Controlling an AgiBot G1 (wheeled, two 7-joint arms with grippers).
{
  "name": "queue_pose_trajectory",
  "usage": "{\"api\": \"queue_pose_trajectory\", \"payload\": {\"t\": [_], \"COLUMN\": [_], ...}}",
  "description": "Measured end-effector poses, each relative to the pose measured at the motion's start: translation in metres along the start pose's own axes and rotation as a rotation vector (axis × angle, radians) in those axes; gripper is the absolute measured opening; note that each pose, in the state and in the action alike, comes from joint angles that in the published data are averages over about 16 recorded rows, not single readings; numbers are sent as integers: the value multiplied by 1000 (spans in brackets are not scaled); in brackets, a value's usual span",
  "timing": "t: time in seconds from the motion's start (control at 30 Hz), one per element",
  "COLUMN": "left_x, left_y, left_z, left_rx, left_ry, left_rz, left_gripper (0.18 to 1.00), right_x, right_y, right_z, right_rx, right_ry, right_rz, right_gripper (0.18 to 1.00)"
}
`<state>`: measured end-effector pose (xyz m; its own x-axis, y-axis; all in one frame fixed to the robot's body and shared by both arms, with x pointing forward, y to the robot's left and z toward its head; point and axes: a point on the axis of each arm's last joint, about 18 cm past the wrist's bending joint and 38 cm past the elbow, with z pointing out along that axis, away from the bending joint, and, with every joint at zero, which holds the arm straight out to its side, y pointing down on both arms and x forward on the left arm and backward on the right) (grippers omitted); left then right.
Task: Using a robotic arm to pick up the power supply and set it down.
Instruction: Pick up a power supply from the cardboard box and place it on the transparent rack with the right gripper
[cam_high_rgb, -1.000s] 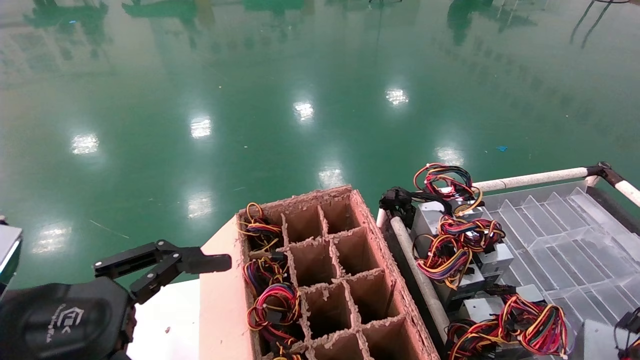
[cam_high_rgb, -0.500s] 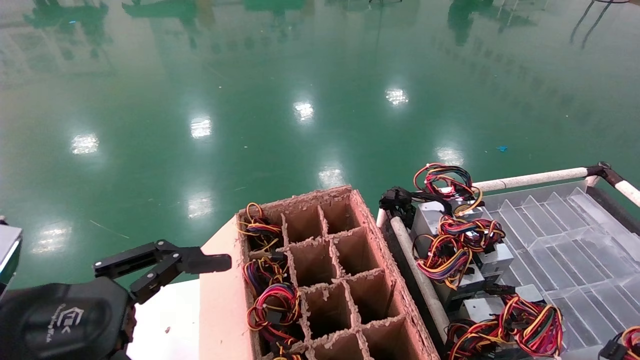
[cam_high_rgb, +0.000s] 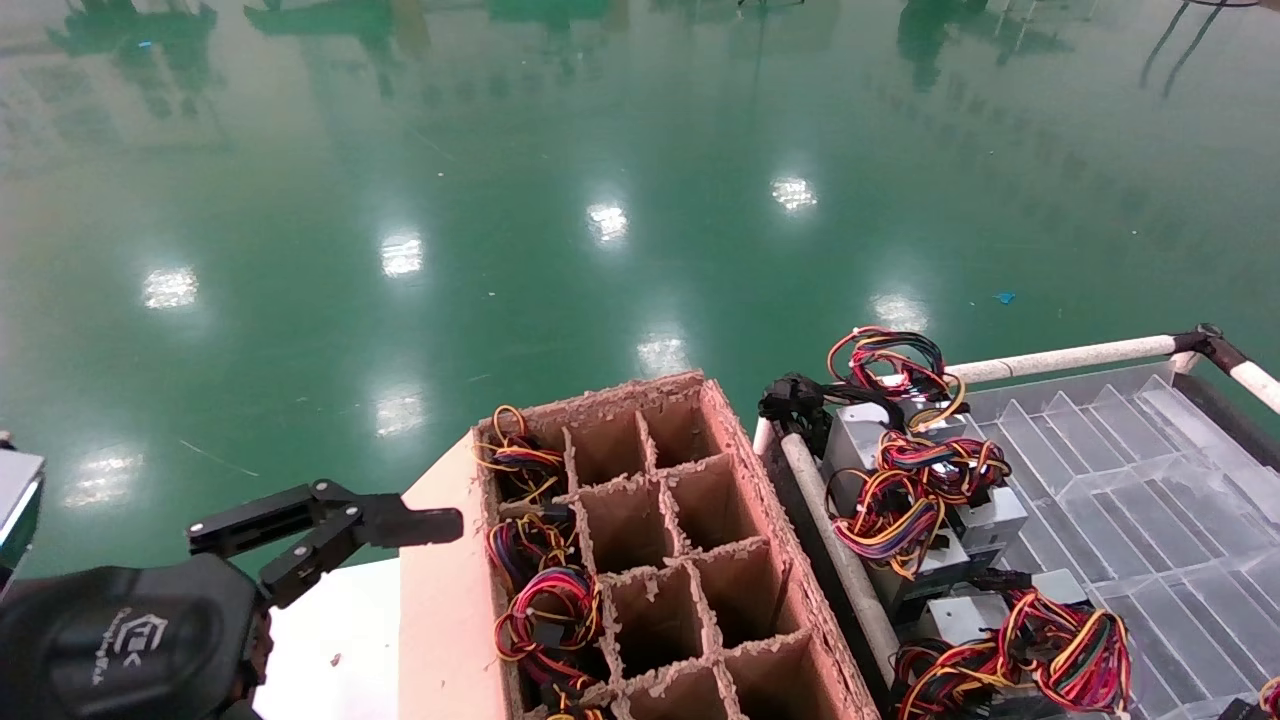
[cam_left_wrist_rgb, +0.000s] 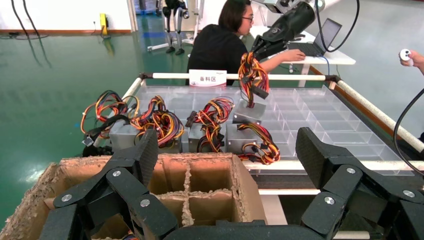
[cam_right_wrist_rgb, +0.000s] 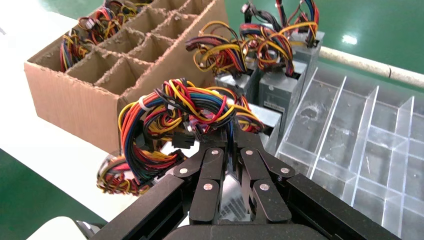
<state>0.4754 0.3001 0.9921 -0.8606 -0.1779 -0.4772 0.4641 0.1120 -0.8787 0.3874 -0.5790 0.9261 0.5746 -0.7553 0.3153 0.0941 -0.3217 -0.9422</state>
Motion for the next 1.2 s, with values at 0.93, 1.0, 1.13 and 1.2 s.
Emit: {"api": "queue_pose_trajectory", "payload": {"t": [0.93,1.0,1.13,1.2], "left_x": [0,0,0,0], "left_y": [0,0,0,0], "left_z": [0,0,0,0], "left_rx": [0,0,0,0], "left_ry": [0,0,0,0], "left_rz": [0,0,0,0], "left_gripper": [1001,1001,1001,1001], "right_x": [-9,-9,-10,-10], "right_y": [2,2,4,6], "right_z": [16,17,18,18], "right_rx": [51,56,61,60], "right_ry": [-41,-43,-43,-41], "right_rz": [23,28,36,40], "right_gripper": [192,192,192,192]}}
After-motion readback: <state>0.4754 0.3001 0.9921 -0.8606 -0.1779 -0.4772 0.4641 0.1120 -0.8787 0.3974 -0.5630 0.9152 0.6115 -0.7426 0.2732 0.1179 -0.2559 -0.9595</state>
